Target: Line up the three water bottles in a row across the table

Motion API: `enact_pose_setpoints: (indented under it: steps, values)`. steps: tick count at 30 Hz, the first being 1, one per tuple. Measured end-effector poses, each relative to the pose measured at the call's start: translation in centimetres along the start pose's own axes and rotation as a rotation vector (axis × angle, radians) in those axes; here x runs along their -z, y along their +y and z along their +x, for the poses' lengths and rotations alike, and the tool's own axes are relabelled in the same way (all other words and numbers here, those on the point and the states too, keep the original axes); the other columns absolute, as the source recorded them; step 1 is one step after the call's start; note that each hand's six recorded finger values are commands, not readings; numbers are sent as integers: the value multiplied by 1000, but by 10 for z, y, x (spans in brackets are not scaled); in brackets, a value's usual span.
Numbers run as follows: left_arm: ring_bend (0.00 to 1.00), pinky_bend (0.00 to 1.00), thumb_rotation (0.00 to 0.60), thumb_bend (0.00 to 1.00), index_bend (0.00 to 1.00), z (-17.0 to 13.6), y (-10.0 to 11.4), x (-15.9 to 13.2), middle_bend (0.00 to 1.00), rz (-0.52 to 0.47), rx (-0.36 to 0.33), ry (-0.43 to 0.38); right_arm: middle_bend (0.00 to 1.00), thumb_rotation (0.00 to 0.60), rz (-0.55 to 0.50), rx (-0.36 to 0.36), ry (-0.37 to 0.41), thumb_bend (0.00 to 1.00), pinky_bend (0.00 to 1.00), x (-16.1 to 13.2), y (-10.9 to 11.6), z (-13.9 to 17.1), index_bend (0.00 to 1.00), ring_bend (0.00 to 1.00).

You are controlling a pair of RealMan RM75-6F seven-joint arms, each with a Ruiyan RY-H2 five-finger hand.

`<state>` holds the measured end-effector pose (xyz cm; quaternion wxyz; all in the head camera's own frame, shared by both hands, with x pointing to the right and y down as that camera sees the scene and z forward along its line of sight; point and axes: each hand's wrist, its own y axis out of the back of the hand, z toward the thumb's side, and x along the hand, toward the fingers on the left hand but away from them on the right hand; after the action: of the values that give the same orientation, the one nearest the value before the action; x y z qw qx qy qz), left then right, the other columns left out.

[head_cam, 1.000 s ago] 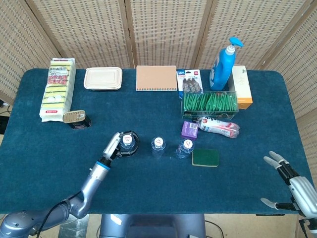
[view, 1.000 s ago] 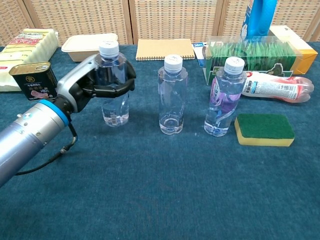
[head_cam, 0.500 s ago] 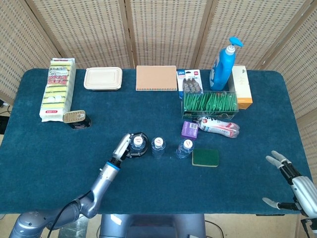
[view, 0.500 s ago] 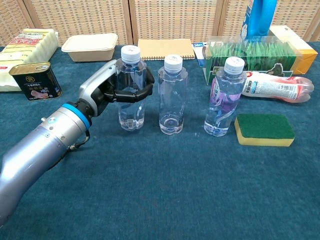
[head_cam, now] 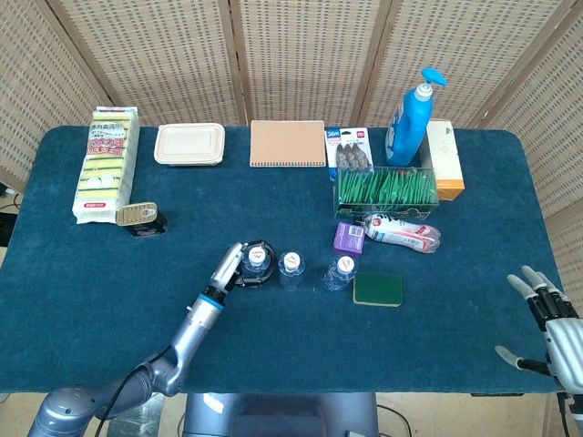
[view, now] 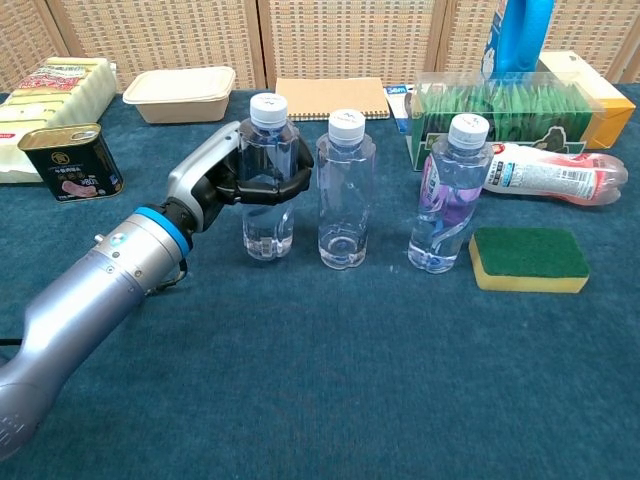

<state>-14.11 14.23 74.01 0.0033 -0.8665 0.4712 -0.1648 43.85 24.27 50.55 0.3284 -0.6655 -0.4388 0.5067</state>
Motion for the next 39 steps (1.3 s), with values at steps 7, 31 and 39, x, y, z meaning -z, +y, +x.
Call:
enact_pose_setpoints:
  steps: [7,31,39]
  values:
    - [347,491,600,375,527,3,-5,5,554,6,10,10,20,600,-19,3,-10,0,110,-1,-1,0,106,0]
    - [0,217,600,312,0,-2,0,14,0,49,6,-2,20,600,-28,-15,-5,0,110,-1,0,2,106,0]
    - [0,160,600,212,0,-6,6,15,0,51,-9,-9,20,600,-29,-18,-3,0,110,-1,0,2,106,0]
